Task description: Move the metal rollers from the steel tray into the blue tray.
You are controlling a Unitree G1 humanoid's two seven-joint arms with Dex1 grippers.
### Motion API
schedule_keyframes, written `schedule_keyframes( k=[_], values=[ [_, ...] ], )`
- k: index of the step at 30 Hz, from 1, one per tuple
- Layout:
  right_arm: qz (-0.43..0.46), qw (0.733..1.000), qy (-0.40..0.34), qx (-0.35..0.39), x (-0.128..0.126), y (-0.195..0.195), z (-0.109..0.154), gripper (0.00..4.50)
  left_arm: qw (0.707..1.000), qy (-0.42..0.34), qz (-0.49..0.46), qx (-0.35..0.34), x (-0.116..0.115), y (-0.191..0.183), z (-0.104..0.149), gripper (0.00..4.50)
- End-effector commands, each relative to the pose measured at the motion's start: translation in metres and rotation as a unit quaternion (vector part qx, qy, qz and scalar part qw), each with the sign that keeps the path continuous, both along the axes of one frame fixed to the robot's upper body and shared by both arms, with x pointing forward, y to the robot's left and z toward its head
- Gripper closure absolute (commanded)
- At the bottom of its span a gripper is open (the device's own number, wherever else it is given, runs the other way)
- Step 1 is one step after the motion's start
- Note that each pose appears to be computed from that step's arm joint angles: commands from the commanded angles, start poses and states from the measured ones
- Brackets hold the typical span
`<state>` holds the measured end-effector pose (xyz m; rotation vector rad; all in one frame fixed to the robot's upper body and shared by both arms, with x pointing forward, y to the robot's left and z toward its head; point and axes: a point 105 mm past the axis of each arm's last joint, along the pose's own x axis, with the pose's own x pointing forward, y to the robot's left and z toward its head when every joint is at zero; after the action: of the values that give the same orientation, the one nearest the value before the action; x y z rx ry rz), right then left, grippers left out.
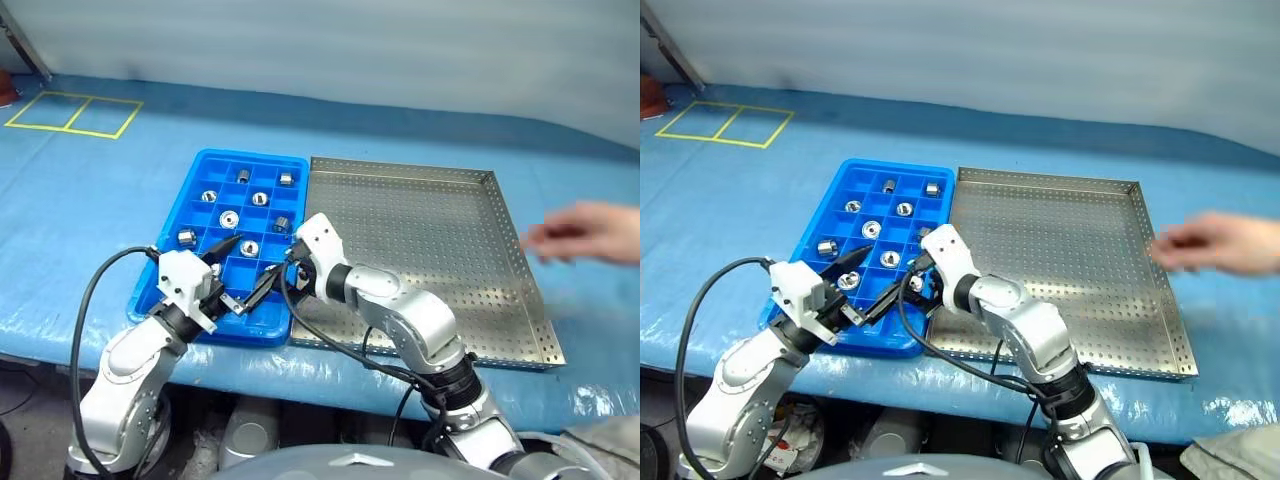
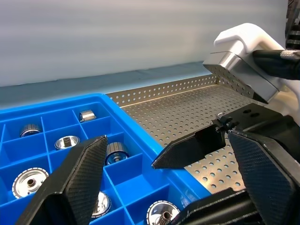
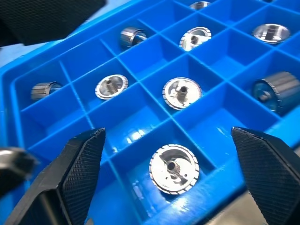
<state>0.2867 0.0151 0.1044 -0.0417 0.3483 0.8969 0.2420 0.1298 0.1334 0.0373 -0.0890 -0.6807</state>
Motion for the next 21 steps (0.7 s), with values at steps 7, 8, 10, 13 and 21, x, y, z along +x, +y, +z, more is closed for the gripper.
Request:
schedule_keyframes(
  k=[7,8,10,13,21],
  values=[
    [-0.091,0.995,-0.036,0.007,-0.012,-0.050,0.016,0.04,0.997,0.008,-0.076,-0.005,0.000,-0.019,0.001,0.00],
    [-0.100,0.994,-0.037,-0.001,-0.014,-0.055,0.015,0.04,0.996,0.009,-0.083,-0.002,0.001,-0.020,0.000,0.00],
    [-0.126,0.992,-0.032,-0.006,-0.016,-0.068,0.012,0.04,0.995,0.012,-0.098,0.006,0.002,-0.024,-0.002,0.00],
    [-0.159,0.987,-0.024,-0.014,-0.019,-0.085,0.008,0.04,0.993,0.015,-0.116,0.008,0.002,-0.028,-0.003,0.00],
    [-0.235,0.971,0.004,-0.039,-0.032,-0.120,-0.008,0.04,0.984,0.029,-0.170,0.036,0.001,-0.041,-0.013,0.00]
  ],
)
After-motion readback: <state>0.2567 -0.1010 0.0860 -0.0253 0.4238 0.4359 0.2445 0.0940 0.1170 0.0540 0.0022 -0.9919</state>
